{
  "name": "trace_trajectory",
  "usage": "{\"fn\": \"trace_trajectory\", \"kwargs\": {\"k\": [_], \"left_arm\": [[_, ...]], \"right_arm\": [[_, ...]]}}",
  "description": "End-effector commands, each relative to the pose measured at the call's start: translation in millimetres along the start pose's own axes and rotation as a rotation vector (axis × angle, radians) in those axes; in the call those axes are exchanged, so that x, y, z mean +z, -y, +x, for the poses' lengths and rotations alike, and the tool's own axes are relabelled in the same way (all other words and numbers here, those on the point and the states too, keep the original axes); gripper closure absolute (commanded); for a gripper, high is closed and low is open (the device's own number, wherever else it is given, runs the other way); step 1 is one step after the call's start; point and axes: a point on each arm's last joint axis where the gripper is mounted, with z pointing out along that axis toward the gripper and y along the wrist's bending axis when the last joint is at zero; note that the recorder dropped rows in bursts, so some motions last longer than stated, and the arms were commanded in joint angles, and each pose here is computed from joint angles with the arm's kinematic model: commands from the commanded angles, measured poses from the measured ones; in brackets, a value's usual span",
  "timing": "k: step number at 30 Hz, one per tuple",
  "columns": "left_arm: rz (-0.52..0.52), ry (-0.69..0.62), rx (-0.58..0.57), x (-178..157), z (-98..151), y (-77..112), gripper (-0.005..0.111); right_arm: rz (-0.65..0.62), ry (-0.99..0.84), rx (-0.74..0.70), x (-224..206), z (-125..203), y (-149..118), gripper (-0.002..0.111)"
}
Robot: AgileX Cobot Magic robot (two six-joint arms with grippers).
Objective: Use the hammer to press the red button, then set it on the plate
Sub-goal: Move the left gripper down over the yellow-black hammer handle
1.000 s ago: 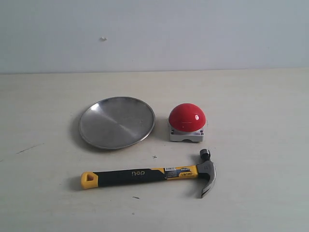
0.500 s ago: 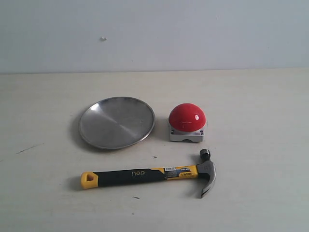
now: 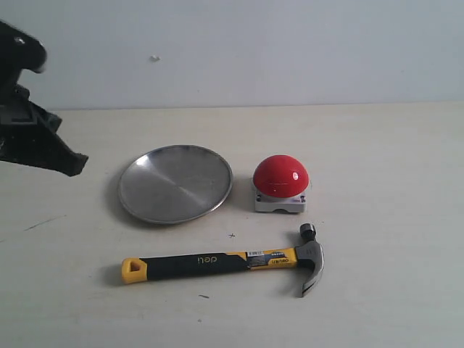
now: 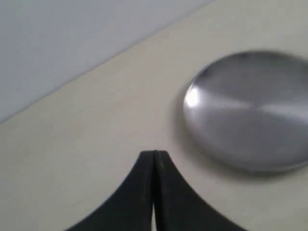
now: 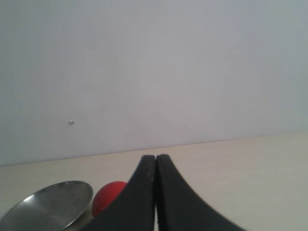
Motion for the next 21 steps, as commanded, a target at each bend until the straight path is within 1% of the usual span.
{"fn": "trace_trajectory", "kwargs": {"k": [1, 2, 3, 4, 5, 6, 7, 8, 9, 10, 11, 12, 15, 17, 21], "left_arm": [[0.040, -0.420, 0.245, 8.1, -0.5, 0.2, 0.107], [0.121, -0.505, 0.259, 7.4, 0.2, 5.6, 0.107], [0.225, -0.557, 0.298, 7.0, -2.3, 12.2, 0.107], [0.370, -0.567, 0.322, 6.9, -8.5, 22.9, 0.107], [0.493, -0.519, 0.286, 7.1, -18.3, 35.7, 0.107], [0.601, -0.431, 0.278, 8.1, -28.4, 50.8, 0.107], [0.663, -0.353, 0.287, 8.6, -35.2, 63.2, 0.107], [0.720, -0.261, 0.353, 10.1, -40.9, 78.7, 0.107], [0.754, -0.184, 0.405, 11.5, -45.6, 95.9, 0.106], [0.768, -0.141, 0.453, 14.6, -47.9, 115.0, 0.104], [0.775, -0.125, 0.477, 17.9, -50.2, 129.2, 0.099], [0.789, -0.136, 0.494, 25.2, -51.4, 144.1, 0.091], [0.808, -0.194, 0.486, 41.7, -54.0, 165.4, 0.072], [0.815, -0.247, 0.484, 52.7, -53.6, 177.0, 0.065], [0.819, -0.314, 0.552, 74.1, -48.7, 200.2, 0.064]], "right_arm": [[0.001, 0.015, -0.002, -0.3, 0.2, 0.2, 0.108], [0.001, 0.015, -0.002, -0.3, 0.2, 0.2, 0.108], [0.001, 0.015, -0.002, -0.3, 0.2, 0.2, 0.108], [0.001, 0.015, -0.002, -0.3, 0.2, 0.2, 0.108], [0.001, 0.015, -0.002, -0.3, 0.2, 0.2, 0.108], [0.001, 0.015, -0.002, -0.3, 0.2, 0.2, 0.108], [0.001, 0.015, -0.002, -0.3, 0.2, 0.2, 0.108], [0.001, 0.015, -0.002, -0.3, 0.2, 0.2, 0.108], [0.001, 0.015, -0.002, -0.3, 0.2, 0.2, 0.108], [0.001, 0.015, -0.002, -0.3, 0.2, 0.2, 0.108], [0.001, 0.015, -0.002, -0.3, 0.2, 0.2, 0.108], [0.001, 0.015, -0.002, -0.3, 0.2, 0.2, 0.108], [0.001, 0.015, -0.002, -0.3, 0.2, 0.2, 0.108], [0.001, 0.015, -0.002, -0.3, 0.2, 0.2, 0.108], [0.001, 0.015, -0.002, -0.3, 0.2, 0.2, 0.108]]}}
